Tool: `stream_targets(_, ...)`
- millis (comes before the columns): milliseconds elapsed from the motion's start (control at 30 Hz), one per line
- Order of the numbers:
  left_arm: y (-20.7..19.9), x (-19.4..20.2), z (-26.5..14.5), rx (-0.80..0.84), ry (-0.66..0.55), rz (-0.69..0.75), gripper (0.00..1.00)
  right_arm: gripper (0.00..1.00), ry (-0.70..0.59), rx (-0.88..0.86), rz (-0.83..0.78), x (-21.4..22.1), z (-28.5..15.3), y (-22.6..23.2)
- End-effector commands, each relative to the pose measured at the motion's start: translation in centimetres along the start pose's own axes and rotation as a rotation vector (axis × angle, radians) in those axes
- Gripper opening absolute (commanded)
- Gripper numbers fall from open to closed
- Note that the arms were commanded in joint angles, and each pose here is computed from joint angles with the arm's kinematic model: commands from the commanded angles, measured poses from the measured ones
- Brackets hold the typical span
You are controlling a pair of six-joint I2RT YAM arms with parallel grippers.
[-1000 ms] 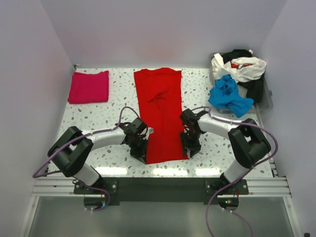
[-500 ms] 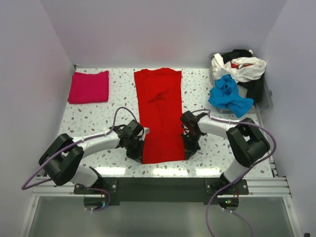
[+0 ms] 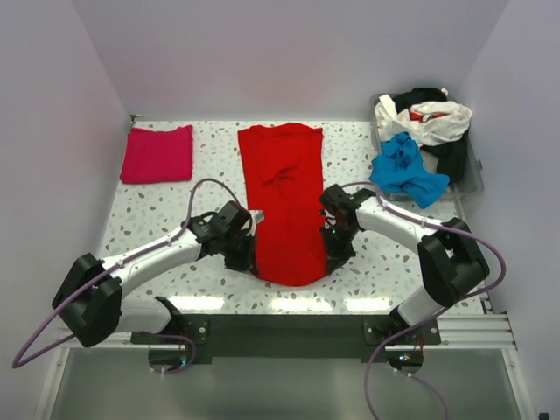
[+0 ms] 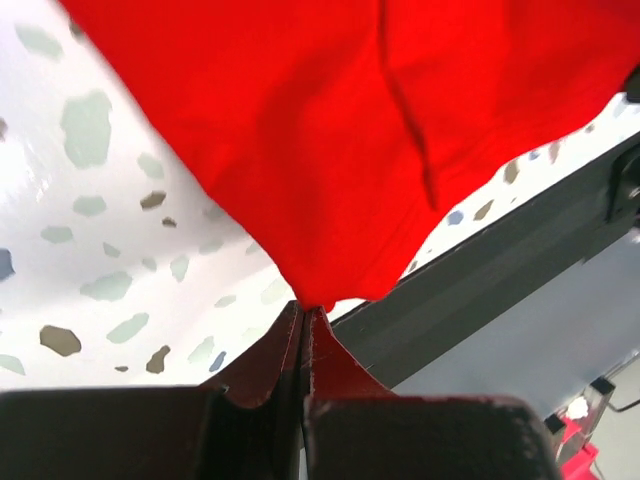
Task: Fold and stack the t-shirts
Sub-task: Fold the tshirt
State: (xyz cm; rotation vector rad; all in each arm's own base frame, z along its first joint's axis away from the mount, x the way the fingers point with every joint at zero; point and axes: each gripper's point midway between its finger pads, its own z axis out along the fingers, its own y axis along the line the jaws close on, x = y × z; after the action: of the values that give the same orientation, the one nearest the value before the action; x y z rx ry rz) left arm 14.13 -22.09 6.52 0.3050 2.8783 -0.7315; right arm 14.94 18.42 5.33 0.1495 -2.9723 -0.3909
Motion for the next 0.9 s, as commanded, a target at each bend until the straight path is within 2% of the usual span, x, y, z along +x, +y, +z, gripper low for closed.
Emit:
stream_targets(0, -0.1, -2.8, -1.0, -0.032, -0.053, -0.04, 0.0, 0.0, -0.085, -0.015, 0.004, -3.0, -1.9, 1.9)
stream_targets(300, 1.1, -9.3, -1.2, 0.02, -0.181, -0.124, 0.0, 0.0, -0.226, -0.034, 0.031, -11.5, -3.0, 3.3)
stream_targets(400, 2.7, -12.1, -0.5, -0.001, -0.221, -0.165, 0.0, 0.0, -0.265, -0.031, 0.046, -14.9, -3.1, 2.8)
stream_targets(533, 4.2, -17.5, -1.1, 0.004, -0.317, -0.186, 0.0, 0.0, -0.304, -0.022, 0.069, -19.7, -3.1, 1.9)
stream_targets(733, 5.1, -22.5, -0.9, 0.012, -0.336, -0.157, 0.0, 0.0, -0.36, -0.011, 0.068, -24.6, -4.3, 1.7)
stream_targets(867, 5.8, -24.4, -0.4, 0.008, -0.33, -0.147, 0.0, 0.0, -0.364, -0.014, 0.071, -26.2, -4.0, 1.7)
